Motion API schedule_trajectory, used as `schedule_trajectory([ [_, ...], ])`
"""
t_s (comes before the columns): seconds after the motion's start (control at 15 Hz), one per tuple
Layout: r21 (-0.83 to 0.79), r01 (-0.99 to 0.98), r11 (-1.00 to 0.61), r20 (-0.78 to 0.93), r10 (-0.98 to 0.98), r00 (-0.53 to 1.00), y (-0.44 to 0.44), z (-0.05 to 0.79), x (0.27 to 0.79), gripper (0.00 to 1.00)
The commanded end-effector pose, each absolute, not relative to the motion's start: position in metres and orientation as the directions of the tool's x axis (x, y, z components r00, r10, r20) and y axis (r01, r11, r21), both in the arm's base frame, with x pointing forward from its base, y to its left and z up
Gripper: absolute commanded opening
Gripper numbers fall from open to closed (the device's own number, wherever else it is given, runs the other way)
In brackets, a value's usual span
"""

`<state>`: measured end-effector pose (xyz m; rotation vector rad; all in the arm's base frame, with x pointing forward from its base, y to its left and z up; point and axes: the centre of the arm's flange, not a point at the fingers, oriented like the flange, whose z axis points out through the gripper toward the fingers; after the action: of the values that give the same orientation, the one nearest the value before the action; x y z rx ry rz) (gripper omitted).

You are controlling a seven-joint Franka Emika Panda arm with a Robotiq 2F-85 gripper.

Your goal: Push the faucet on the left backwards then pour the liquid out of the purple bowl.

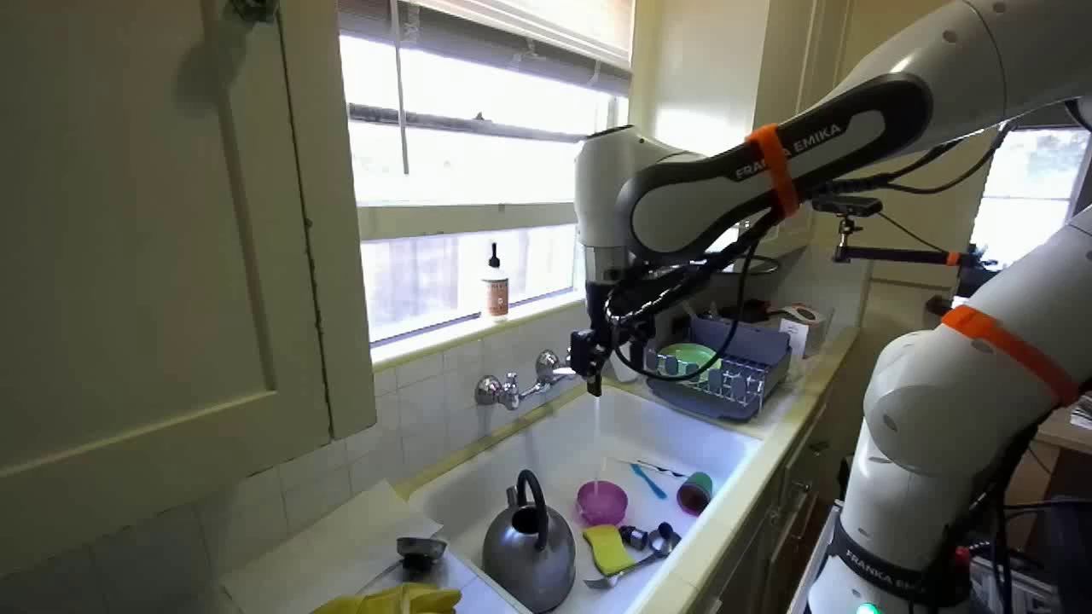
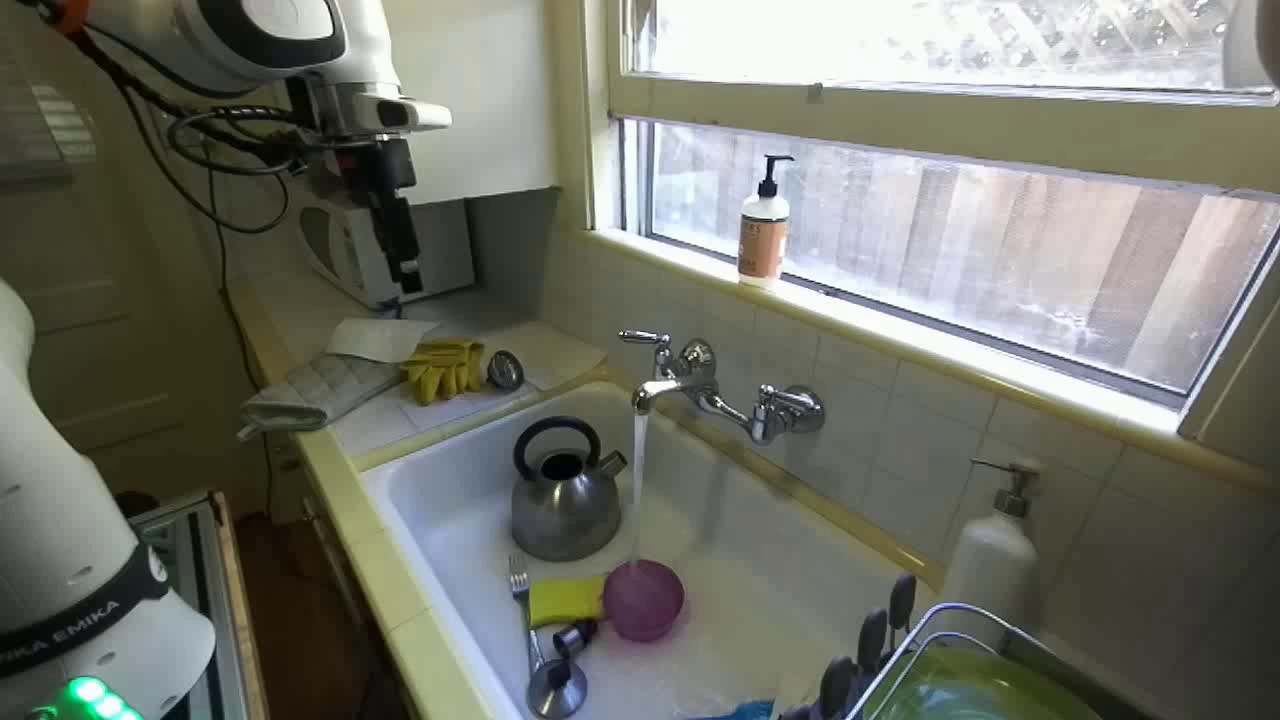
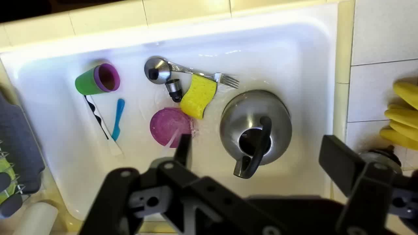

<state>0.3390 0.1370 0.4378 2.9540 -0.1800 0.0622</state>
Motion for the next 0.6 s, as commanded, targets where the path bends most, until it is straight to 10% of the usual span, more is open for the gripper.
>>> schedule_trajectory([
  [0.0,0.178,-0.124,-0.976,0.053,-0.117,0.992,0.137,0.438,0.339,1.0],
  [0.53,0.194,-0.207,-0.959,0.026,-0.205,0.978,0.115,0.417,0.352,1.0],
])
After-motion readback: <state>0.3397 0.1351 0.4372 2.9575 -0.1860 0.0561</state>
